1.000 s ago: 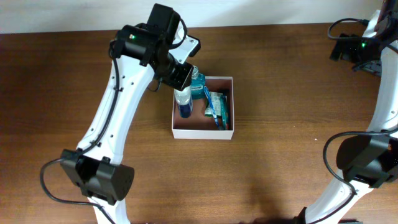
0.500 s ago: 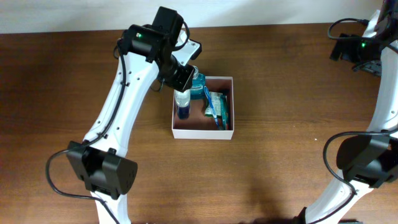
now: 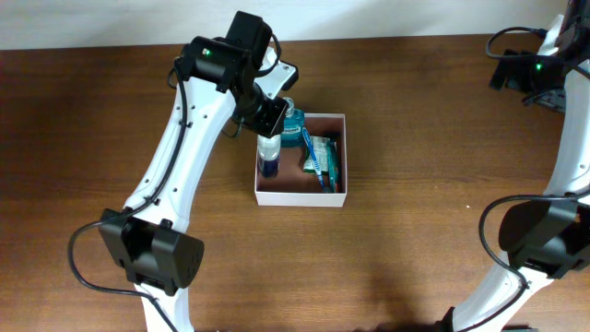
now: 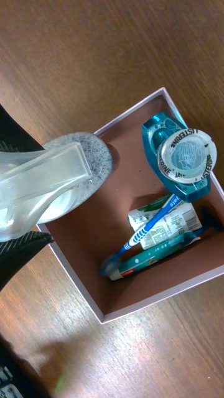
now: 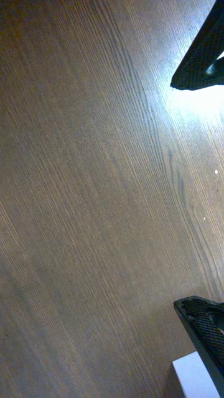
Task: Pack container
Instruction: 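Lower the bottle into the box and open the left gripper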
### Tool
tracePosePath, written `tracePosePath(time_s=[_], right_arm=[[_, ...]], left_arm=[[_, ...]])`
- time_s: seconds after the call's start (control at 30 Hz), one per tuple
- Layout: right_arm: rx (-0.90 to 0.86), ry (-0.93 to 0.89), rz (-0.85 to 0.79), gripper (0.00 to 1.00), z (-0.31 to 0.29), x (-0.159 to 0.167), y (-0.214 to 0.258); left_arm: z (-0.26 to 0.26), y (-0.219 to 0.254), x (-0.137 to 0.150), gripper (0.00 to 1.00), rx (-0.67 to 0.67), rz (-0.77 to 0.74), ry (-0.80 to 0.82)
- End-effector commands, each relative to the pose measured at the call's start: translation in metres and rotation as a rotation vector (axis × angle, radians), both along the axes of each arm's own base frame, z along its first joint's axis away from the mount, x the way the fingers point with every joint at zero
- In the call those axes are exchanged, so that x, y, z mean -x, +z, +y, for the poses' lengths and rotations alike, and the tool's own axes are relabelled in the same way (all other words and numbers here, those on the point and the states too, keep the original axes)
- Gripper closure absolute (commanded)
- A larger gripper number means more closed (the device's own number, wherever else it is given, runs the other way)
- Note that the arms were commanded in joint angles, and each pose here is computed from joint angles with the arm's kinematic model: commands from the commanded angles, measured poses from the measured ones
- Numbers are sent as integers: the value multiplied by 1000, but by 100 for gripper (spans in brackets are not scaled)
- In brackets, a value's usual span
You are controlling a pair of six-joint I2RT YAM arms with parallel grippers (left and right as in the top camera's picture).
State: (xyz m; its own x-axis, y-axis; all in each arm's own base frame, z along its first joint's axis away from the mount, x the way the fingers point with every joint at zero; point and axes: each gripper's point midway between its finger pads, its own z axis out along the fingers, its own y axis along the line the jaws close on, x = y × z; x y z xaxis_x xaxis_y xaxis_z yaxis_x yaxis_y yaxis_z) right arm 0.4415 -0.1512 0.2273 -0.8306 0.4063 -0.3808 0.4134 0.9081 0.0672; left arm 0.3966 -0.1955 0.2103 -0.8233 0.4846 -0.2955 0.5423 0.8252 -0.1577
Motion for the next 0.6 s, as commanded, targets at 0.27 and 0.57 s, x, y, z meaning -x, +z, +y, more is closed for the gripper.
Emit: tracePosePath(time_s=[0.27, 0.57], right_arm=[[-2, -5, -28, 2, 1, 1, 11], [-2, -5, -28, 1, 1, 1, 11]], left_arm=[[-3, -15, 0, 71, 2, 39, 43], [-3, -35, 2, 71, -8, 70, 50]])
